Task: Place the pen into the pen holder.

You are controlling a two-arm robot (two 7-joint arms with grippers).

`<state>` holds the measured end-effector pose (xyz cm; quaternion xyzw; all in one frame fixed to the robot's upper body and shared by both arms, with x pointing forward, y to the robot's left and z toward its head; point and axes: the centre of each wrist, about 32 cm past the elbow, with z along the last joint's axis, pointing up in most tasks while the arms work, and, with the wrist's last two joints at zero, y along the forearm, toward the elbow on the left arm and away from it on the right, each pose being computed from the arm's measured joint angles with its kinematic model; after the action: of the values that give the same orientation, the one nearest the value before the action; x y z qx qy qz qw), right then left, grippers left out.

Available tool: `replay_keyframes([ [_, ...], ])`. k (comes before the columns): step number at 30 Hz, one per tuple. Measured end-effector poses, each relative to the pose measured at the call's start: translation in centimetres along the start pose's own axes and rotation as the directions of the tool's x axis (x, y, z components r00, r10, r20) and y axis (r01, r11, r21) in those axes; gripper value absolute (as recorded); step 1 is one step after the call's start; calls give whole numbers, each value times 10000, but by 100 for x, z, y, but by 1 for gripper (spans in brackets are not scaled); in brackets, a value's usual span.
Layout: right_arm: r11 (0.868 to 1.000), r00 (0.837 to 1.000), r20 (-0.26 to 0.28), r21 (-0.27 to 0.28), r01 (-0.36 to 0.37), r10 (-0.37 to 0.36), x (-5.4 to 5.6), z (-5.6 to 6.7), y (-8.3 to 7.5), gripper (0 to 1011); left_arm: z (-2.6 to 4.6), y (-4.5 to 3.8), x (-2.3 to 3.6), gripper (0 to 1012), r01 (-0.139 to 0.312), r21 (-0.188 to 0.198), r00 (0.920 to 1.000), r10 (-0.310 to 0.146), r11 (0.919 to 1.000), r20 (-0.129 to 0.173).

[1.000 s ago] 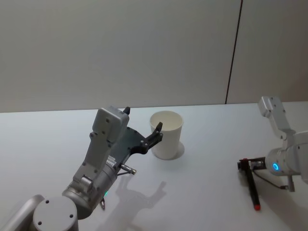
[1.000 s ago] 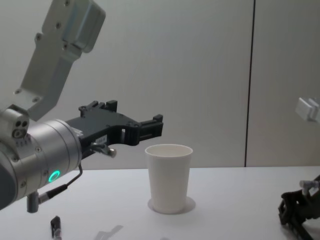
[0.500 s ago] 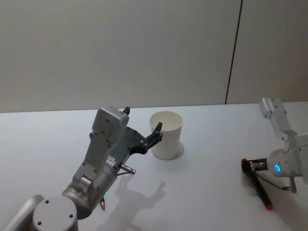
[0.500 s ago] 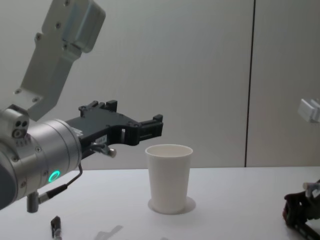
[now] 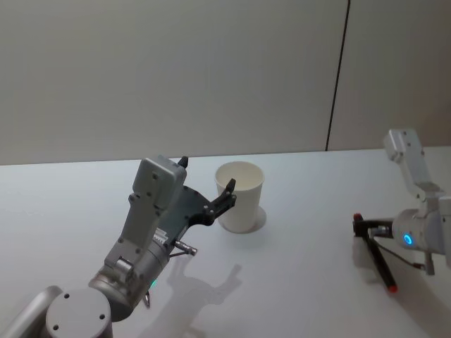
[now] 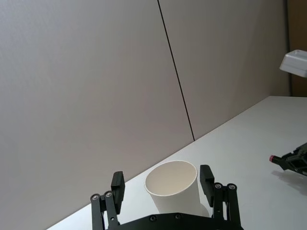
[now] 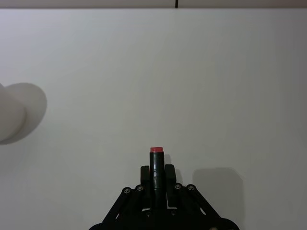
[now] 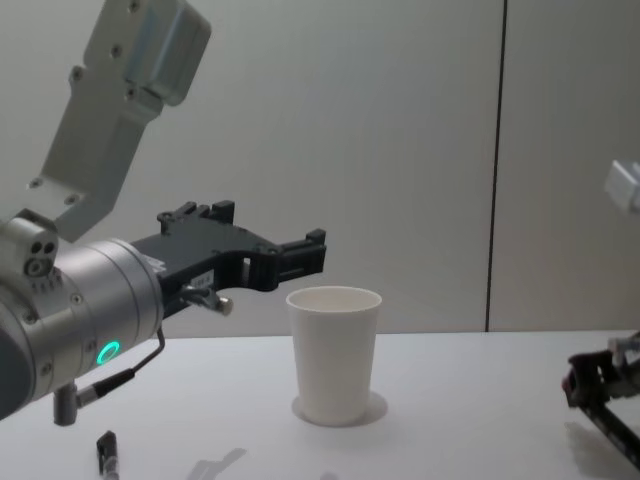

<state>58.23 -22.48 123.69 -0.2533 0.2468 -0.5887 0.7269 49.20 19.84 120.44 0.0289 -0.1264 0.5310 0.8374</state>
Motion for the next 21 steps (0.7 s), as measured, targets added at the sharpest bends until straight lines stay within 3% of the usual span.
replay_keyframes([
  [11, 9889, 9993, 384, 1487, -68, 11, -36, -18, -99, 166, 0, 0, 0, 1000, 0, 1, 10000, 0, 10000, 0],
  [21, 9560, 9964, 847, 2925, -228, -22, -100, -72, -161, 166, 0, 0, 0, 1000, 0, 1, 10000, 0, 10000, 0],
])
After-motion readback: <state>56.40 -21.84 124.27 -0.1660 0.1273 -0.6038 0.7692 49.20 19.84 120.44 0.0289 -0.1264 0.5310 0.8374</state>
